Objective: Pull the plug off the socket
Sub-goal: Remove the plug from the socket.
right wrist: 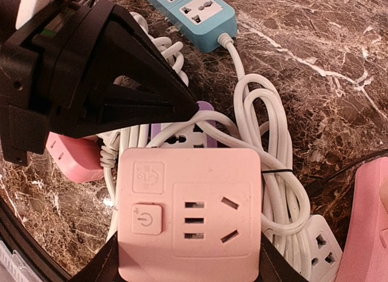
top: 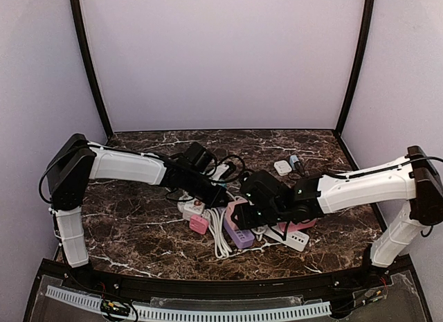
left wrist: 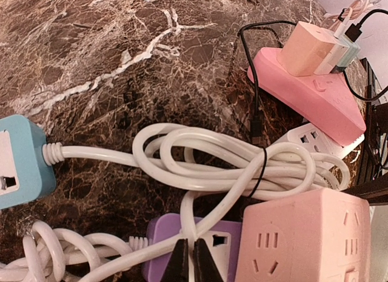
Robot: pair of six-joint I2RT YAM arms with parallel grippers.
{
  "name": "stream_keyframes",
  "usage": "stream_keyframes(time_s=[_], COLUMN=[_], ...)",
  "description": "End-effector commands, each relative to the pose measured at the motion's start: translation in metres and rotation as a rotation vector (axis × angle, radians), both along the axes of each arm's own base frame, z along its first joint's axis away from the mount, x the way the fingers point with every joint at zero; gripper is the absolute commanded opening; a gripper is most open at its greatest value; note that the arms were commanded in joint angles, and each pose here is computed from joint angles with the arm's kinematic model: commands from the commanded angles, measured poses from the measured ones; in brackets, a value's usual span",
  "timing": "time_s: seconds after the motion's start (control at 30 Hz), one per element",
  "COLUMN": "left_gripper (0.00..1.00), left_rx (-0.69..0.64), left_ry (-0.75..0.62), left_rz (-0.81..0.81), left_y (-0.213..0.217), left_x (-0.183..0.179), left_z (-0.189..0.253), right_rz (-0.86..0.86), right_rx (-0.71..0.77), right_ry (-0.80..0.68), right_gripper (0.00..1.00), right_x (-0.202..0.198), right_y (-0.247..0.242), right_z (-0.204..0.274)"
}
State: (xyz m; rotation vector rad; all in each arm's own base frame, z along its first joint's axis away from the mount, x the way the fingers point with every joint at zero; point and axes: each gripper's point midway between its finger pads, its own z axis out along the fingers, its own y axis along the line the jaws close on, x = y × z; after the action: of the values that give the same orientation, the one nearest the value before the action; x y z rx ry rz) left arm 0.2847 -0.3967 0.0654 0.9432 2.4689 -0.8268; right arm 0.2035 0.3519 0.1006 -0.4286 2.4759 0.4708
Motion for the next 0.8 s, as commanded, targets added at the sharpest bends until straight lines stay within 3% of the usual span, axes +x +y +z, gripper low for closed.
stream_keyframes(time_s=[0.0,0.4,0.63,0.77], left_gripper=[0.04,0.04,0.03,0.03], left_rx=[0.204,0.209,0.209,0.209], left_ry=[0.148,0.138,0.136,0.135], left_rz=[0.011,0.012,0.013,0.012], left_y=[0.039,0.04,0.041,0.04], left_x=[-0.03,-0.029,-0.028,-0.029], left_z=[-0.06,-0.062,-0.062,-0.063], right_rz=[-0.083,-0.148,-0.119,-0.097], right_rx=[0.077,0.215,0.217,0.134], right_ry=[-0.012,0.184,0.111,0.011], right_gripper=[0.0,0.0,0.0,0.0], right_x=[0.023,0.036,0.036,0.033], right_y=[-0.004,-0.018,-0.018,-0.017], right_z=[0.026,0.014,0.022,0.032])
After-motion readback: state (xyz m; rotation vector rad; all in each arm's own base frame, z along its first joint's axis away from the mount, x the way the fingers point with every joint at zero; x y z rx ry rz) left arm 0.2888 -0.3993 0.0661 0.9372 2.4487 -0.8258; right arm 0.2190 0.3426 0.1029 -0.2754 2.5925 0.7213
